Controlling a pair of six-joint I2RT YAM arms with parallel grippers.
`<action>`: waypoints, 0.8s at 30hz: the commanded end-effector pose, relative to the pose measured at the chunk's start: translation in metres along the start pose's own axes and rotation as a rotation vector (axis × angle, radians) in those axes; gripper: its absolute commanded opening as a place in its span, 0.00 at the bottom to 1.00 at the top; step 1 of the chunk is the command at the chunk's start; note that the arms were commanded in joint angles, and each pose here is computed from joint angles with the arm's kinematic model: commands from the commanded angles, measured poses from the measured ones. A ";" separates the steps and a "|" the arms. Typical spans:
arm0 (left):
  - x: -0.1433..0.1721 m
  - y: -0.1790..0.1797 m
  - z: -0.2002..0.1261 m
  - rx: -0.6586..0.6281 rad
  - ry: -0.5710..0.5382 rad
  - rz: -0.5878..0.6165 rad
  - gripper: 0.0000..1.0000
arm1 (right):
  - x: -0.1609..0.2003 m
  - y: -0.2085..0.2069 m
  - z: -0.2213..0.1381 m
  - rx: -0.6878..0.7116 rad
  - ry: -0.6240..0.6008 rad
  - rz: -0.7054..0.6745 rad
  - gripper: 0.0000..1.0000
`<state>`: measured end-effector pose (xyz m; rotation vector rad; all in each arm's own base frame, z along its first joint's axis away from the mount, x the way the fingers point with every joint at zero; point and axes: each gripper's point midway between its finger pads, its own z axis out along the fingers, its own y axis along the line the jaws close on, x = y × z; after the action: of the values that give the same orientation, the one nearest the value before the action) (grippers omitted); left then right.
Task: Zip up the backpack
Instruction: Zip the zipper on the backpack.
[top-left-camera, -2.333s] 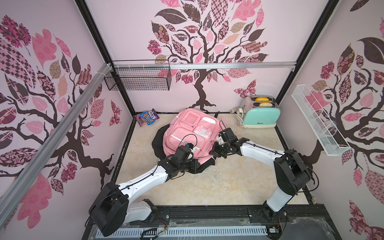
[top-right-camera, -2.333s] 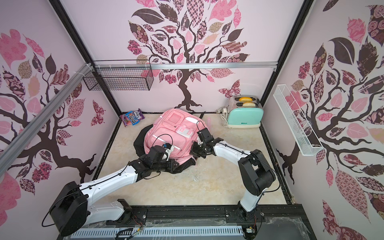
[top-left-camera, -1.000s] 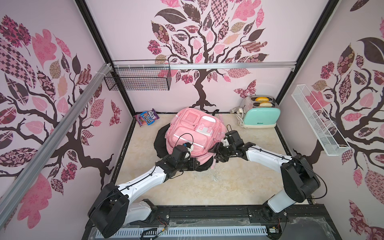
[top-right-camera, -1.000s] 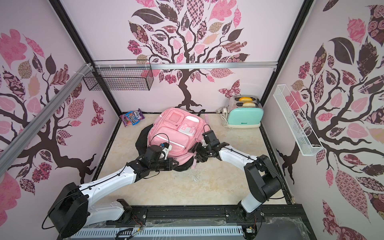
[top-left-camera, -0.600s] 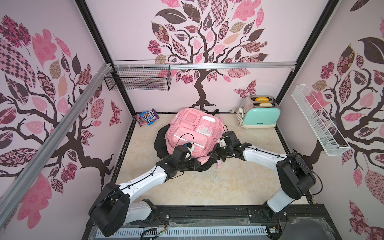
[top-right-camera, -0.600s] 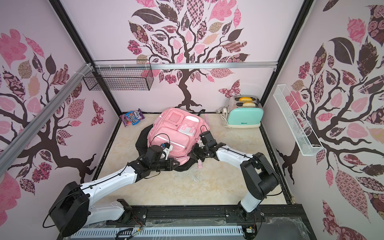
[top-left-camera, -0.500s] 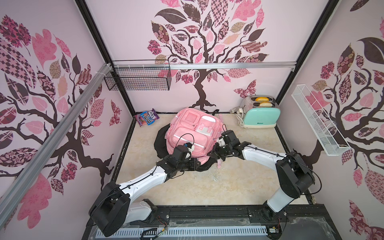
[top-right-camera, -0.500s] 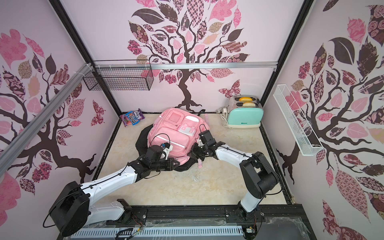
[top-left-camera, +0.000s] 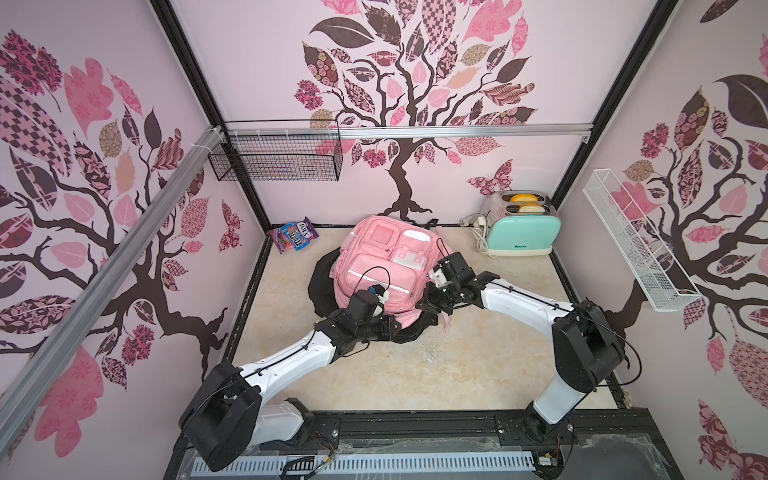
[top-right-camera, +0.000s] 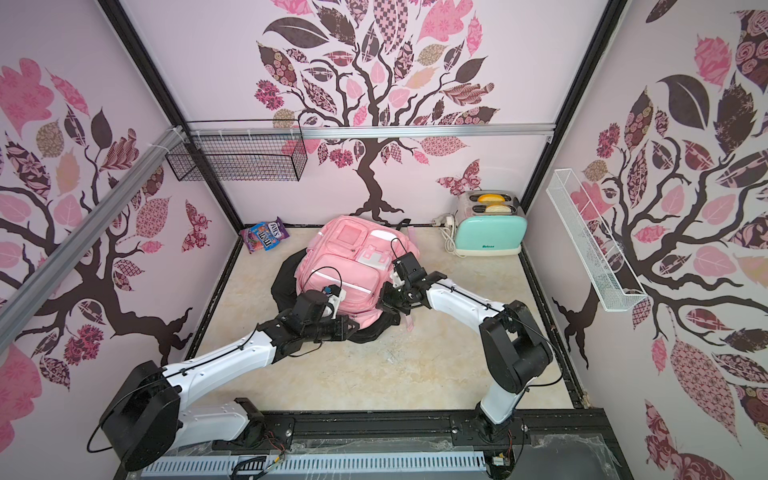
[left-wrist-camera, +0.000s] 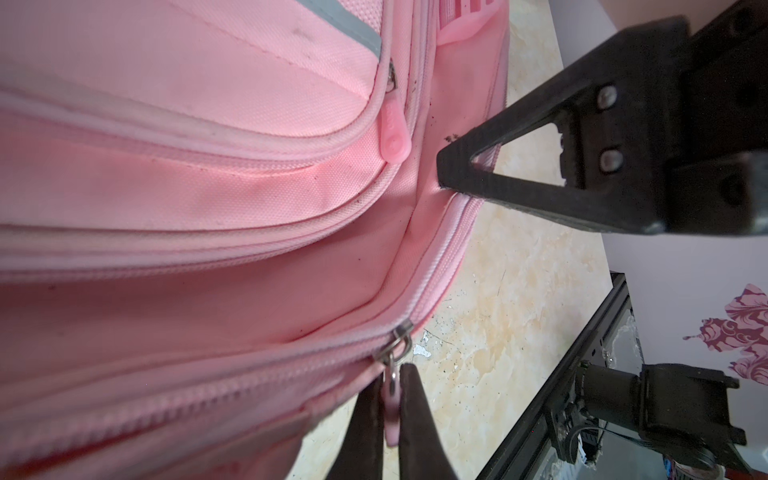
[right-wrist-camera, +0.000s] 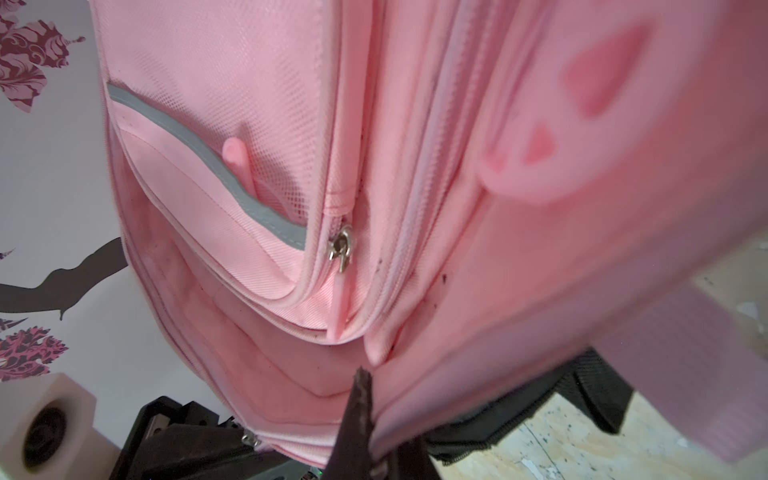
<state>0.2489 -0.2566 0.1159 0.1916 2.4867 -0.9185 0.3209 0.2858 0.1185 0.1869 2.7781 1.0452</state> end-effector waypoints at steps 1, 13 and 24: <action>0.003 0.017 -0.008 -0.087 0.004 -0.020 0.00 | -0.039 -0.022 -0.013 0.070 -0.102 -0.019 0.00; 0.007 0.021 -0.005 -0.085 0.020 -0.033 0.00 | -0.051 -0.014 -0.014 -0.016 -0.080 0.009 0.00; 0.005 0.014 0.000 -0.044 0.027 -0.050 0.00 | -0.022 -0.009 -0.008 -0.066 -0.026 0.089 0.47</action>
<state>0.2505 -0.2481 0.1142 0.1484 2.5037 -0.8909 0.3395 0.2627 0.1067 0.3486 2.7790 1.1353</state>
